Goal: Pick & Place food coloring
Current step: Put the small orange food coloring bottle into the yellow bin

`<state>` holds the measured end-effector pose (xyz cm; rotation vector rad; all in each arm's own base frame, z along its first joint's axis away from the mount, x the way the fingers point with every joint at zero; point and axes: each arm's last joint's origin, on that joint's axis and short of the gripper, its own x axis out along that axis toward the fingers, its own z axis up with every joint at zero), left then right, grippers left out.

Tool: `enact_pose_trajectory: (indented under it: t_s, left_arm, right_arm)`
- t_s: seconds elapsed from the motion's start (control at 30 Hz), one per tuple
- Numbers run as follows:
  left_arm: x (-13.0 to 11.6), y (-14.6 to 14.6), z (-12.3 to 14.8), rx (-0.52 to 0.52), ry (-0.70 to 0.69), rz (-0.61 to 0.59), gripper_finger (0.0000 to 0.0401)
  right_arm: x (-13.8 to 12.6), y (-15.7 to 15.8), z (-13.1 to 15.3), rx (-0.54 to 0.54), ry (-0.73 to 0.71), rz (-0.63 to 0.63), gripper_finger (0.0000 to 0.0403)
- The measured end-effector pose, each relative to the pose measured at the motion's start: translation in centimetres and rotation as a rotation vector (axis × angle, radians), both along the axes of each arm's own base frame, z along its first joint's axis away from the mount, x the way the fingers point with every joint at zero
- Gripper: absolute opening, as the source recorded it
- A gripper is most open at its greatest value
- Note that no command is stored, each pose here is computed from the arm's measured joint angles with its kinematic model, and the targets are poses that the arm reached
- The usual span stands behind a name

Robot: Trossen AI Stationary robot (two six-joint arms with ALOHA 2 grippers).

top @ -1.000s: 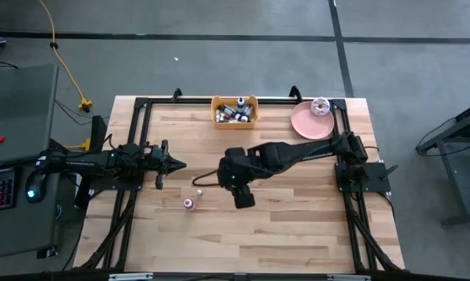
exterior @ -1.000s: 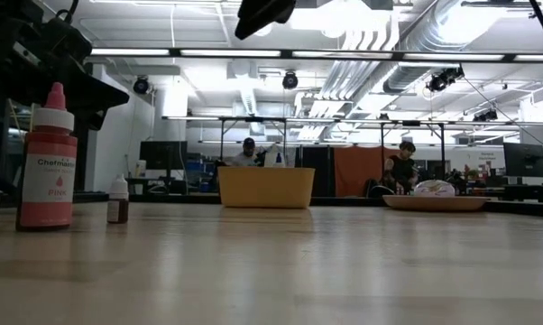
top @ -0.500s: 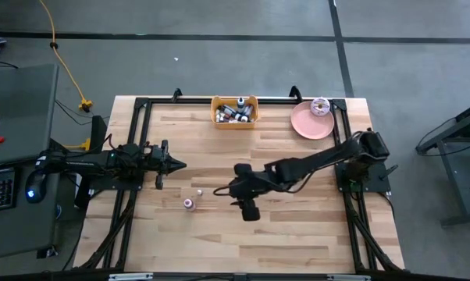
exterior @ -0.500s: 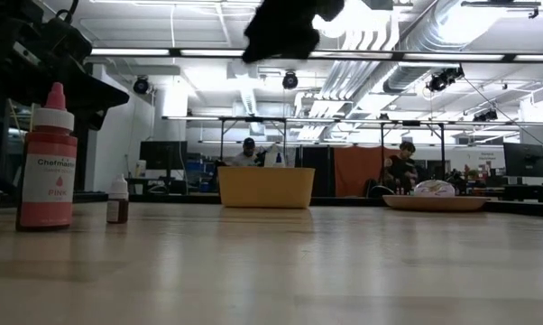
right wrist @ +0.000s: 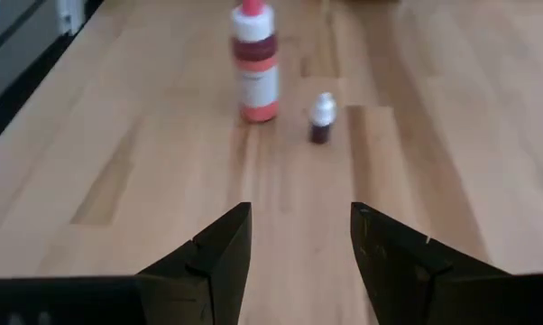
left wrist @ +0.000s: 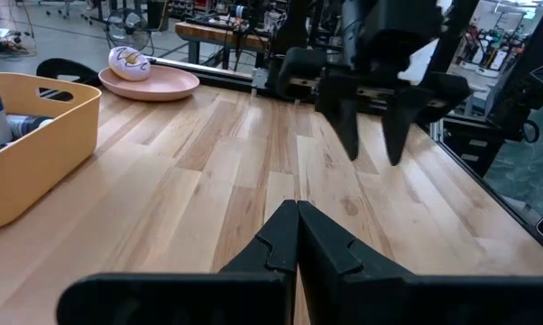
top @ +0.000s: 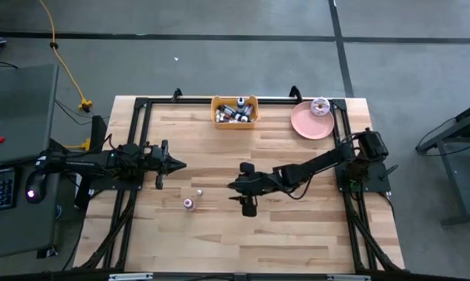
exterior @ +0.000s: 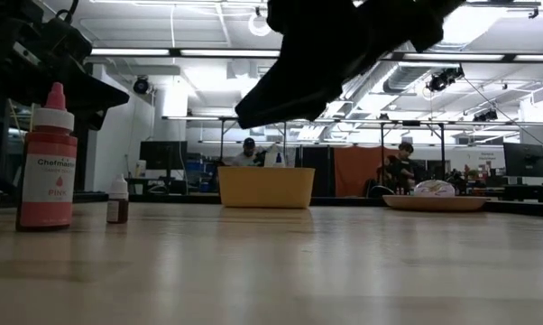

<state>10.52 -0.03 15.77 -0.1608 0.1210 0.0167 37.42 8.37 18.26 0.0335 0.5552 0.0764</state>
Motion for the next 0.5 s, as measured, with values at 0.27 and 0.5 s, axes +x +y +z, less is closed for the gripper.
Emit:
enact_pose_trajectory:
  t_s: [0.27, 0.5]
  left_arm:
    - [0.0, 0.0, 0.0, 0.0, 0.001, 0.0, 0.0001]
    - [0.0, 0.0, 0.0, 0.0, 0.0, 0.0, 0.0001]
  right_arm:
    - [0.0, -0.9, -2.0, 0.054, -0.091, -0.071, 0.0179]
    - [1.4, -1.1, -4.5, 0.082, -0.14, -0.095, 0.0179]
